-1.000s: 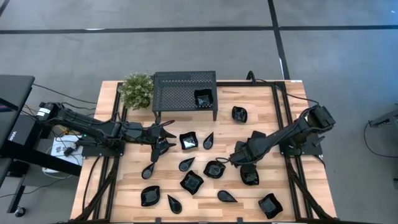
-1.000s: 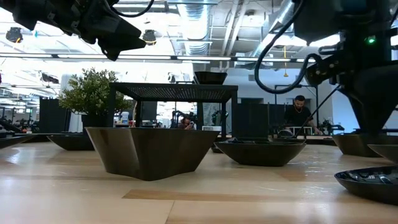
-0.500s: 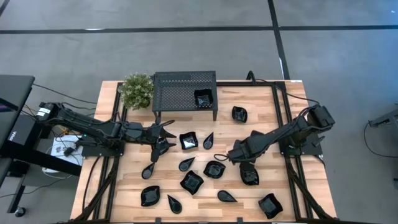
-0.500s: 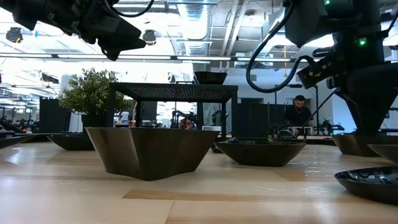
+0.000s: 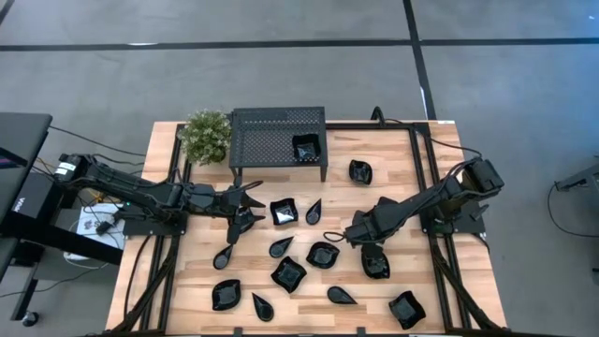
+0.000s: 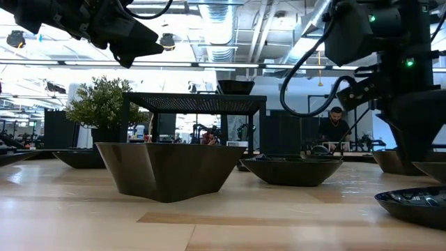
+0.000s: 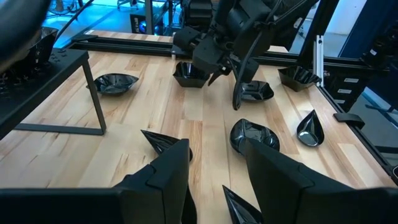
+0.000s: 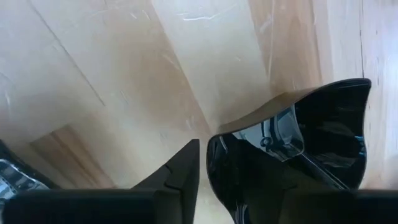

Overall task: Pick & Place Mini shaped plates
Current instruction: Stack the black distorted square plate on top of the black distorted square plate on the shelf

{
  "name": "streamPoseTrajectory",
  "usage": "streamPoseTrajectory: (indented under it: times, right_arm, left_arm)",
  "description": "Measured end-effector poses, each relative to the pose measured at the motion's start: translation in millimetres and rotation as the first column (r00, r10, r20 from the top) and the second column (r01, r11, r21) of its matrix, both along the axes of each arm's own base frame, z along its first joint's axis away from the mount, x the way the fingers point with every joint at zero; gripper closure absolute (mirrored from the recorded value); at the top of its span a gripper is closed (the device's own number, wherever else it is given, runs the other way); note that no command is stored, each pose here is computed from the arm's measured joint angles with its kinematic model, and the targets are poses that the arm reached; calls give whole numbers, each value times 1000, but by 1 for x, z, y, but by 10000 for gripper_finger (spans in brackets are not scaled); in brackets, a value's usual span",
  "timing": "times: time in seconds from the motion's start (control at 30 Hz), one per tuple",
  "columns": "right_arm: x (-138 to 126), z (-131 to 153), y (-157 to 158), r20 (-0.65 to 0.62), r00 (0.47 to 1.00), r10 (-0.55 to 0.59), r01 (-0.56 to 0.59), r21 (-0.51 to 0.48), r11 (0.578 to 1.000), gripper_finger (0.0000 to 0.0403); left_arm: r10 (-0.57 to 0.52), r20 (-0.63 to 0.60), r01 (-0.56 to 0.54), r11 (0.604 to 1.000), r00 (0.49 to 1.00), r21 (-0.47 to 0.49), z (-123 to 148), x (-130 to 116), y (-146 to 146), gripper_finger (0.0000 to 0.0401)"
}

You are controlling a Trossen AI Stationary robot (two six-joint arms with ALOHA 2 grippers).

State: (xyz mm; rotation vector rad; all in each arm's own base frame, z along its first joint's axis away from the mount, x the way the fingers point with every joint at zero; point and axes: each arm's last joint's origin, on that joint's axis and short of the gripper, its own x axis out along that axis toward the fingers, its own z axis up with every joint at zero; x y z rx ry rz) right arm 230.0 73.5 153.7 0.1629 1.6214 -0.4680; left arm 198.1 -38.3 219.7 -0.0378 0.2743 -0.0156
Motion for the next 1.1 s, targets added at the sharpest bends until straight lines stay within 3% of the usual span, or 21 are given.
streamPoseTrajectory:
  times: [0.23, 0.4, 0.57, 0.67, 0.77, 0.9, 1.03, 1.1]
  right_arm:
    - [0, 0, 0, -8, 1000, -3, 3, 17, 1000, 392]
    - [6, 7, 3, 10, 1000, -2, 2, 56, 998, 389]
    - [32, 43, 10, 139, 989, 51, -64, 85, 994, 398]
    - [49, 76, 14, 239, 965, 110, -125, 46, 991, 399]
    - [64, 115, 16, 349, 917, 194, -189, -49, 981, 400]
    - [81, 160, 10, 473, 809, 349, -230, -293, 928, 398]
    - [99, 192, -8, 482, 725, 492, -149, -588, 795, 401]
    - [109, 202, -21, 492, 699, 519, -94, -656, 749, 400]
  left_arm:
    - [0, 0, 0, 1000, 1000, 0, 0, 0, 0, 242]
    - [0, 0, 0, 1000, 1000, 0, 0, 0, 0, 242]
    - [0, 0, 0, 1000, 1000, 0, 0, 0, 0, 242]
    - [0, 1, 0, 1000, 1000, 0, 0, 0, 0, 242]
    - [1, 1, -1, 1000, 1000, 0, 0, 0, 0, 242]
    - [0, 1, 0, 1000, 1000, 0, 0, 0, 0, 242]
    - [1, 1, -1, 1000, 1000, 0, 0, 0, 0, 242]
    - [0, 1, 0, 1000, 1000, 0, 0, 0, 0, 242]
